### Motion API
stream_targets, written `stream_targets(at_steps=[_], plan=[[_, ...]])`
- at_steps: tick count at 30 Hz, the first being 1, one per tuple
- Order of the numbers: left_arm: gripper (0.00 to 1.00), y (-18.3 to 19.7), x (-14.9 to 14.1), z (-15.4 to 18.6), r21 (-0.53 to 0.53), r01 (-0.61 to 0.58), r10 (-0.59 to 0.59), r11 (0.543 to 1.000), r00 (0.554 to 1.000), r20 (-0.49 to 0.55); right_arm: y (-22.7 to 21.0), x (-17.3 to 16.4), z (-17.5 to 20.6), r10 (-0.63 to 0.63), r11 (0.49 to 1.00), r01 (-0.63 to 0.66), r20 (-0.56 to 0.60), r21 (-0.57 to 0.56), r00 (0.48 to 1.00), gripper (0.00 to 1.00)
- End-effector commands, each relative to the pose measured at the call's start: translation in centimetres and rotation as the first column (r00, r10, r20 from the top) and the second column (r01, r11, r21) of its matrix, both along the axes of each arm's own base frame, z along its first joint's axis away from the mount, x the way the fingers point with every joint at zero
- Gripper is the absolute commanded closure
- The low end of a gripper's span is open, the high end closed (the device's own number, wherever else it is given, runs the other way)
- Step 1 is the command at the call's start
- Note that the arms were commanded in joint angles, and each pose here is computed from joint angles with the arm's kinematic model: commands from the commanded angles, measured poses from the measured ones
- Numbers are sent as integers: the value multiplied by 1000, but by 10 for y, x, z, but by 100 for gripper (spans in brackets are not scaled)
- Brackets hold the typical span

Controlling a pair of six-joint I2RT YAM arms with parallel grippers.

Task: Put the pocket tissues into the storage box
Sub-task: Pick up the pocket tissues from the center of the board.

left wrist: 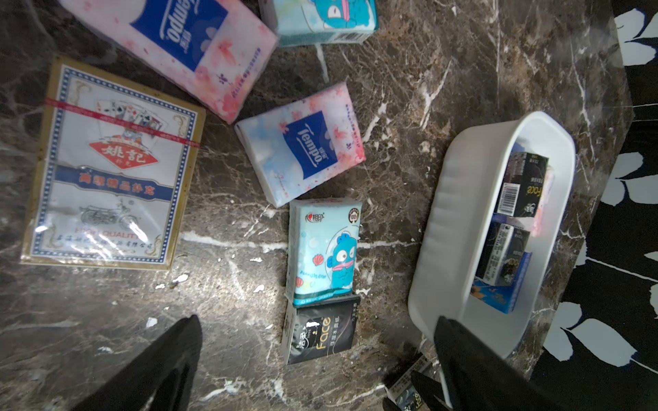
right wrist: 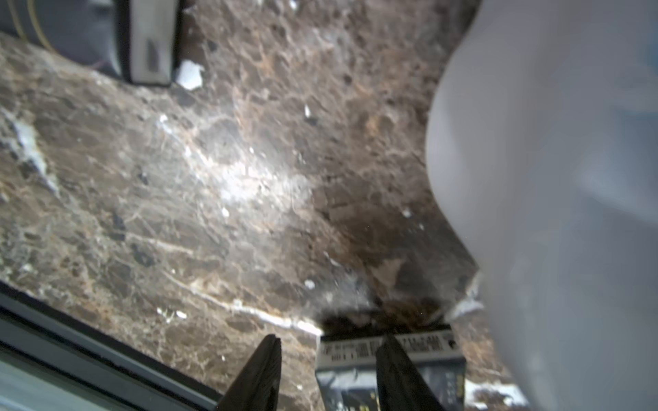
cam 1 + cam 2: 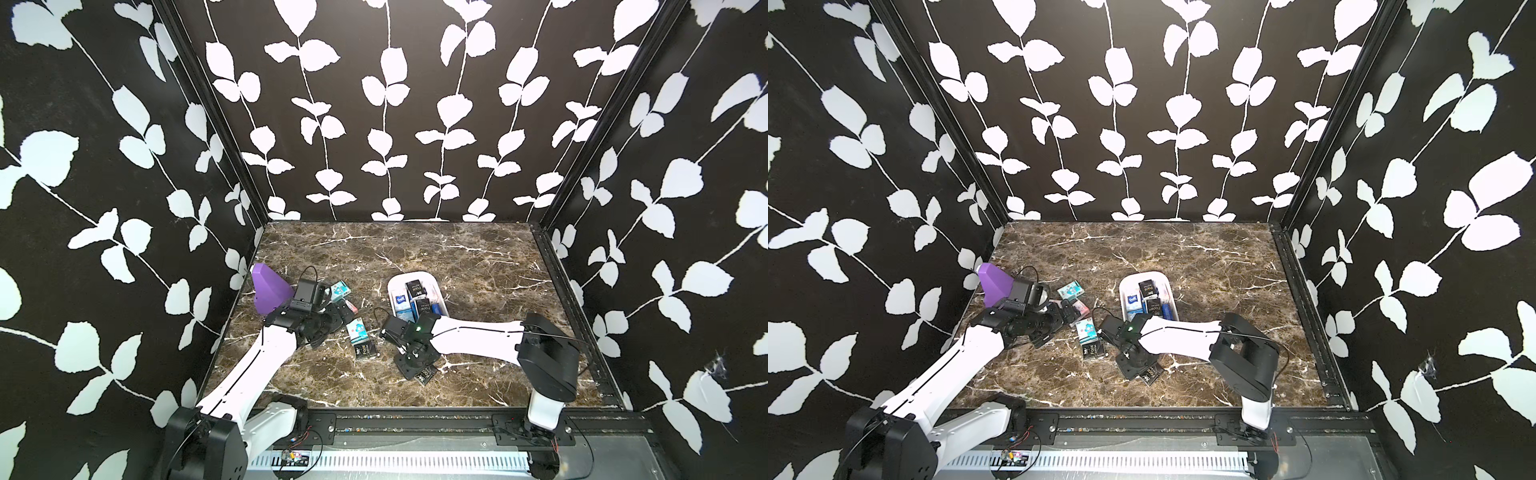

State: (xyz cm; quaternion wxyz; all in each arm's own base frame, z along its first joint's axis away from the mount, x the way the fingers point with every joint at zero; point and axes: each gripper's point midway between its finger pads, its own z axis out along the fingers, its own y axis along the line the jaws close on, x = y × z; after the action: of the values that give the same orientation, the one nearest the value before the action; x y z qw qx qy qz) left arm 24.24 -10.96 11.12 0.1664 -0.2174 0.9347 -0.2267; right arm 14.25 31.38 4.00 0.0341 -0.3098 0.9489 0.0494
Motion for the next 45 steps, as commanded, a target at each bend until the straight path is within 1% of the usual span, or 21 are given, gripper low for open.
stream_targets(at_steps=[1, 2, 4, 7, 8, 10, 11, 12, 16, 18, 21, 23, 28, 29, 31, 34, 38, 42, 45], plan=[[1, 2, -5, 3, 1, 6, -6, 1000, 1000, -1, -15, -6, 14, -30, 999, 30, 29, -13, 999, 53], [1, 2, -6, 2, 2, 6, -6, 1000, 1000, -3, -17, -6, 17, -38, 999, 39, 34, -8, 999, 51], [1, 1, -4, 4, 2, 10, -10, 1000, 1000, 1, -20, -9, 24, -58, 998, 57, 47, 19, 997, 44], [1, 0, -3, 4, 3, 17, -17, 1000, 1000, 0, -31, -14, 24, -74, 997, 73, 55, 20, 996, 30], [1, 0, -3, 4, 4, 18, -18, 1000, 1000, 1, -33, -14, 27, -74, 997, 72, 67, 37, 995, 25], [1, 0, -3, 3, 6, 22, -22, 1000, 1000, -1, -39, -14, 24, -68, 997, 65, 89, 36, 994, 7], [1, 0, -3, 3, 5, 23, -23, 1000, 1000, -3, -40, -13, 23, -55, 998, 52, 100, 34, 993, 1], [1, 0, -3, 3, 4, 24, -24, 1000, 1000, -2, -42, -10, 22, -41, 999, 38, 118, 24, 992, 1], [1, -1, -4, 4, 1, 31, -31, 1000, 1000, -2, -43, 0, 15, 30, 999, -23, 165, -43, 986, 1], [1, 0, -5, 5, 8, 36, -36, 999, 999, 4, -40, 1, 6, 63, 996, -52, 153, -75, 986, 1], [1, 2, -7, 6, 20, 41, -41, 999, 999, 7, -32, 1, -5, 85, 994, -75, 135, -80, 987, 1], [1, 3, -8, 7, 23, 45, -45, 999, 999, 6, -29, 2, -10, 88, 993, -77, 130, -84, 988, 3], [1, 5, -12, 6, 33, 48, -48, 998, 999, 3, -23, 1, -18, 85, 994, -77, 109, -80, 990, 12], [1, 5, -12, 6, 33, 48, -48, 998, 999, 5, -24, 0, -19, 85, 994, -77, 106, -83, 991, 15], [1, 5, -12, 5, 31, 48, -48, 998, 999, 3, -25, -2, -19, 81, 994, -72, 102, -82, 992, 24], [1, 4, -12, 4, 30, 51, -51, 998, 999, 3, -27, -5, -17, 72, 995, -65, 94, -72, 993, 28], [1, 3, -12, 3, 23, 47, -48, 999, 999, 5, -30, -7, -12, 60, 997, -54, 93, -63, 994, 39], [1, 3, -12, 0, 12, 39, -39, 999, 999, 3, -32, -10, -1, 57, 997, -53, 94, -49, 994, 42], [1, 2, -11, 2, 9, 40, -40, 999, 999, 13, -34, -13, 16, 56, 998, -54, 103, -25, 993, 43]])
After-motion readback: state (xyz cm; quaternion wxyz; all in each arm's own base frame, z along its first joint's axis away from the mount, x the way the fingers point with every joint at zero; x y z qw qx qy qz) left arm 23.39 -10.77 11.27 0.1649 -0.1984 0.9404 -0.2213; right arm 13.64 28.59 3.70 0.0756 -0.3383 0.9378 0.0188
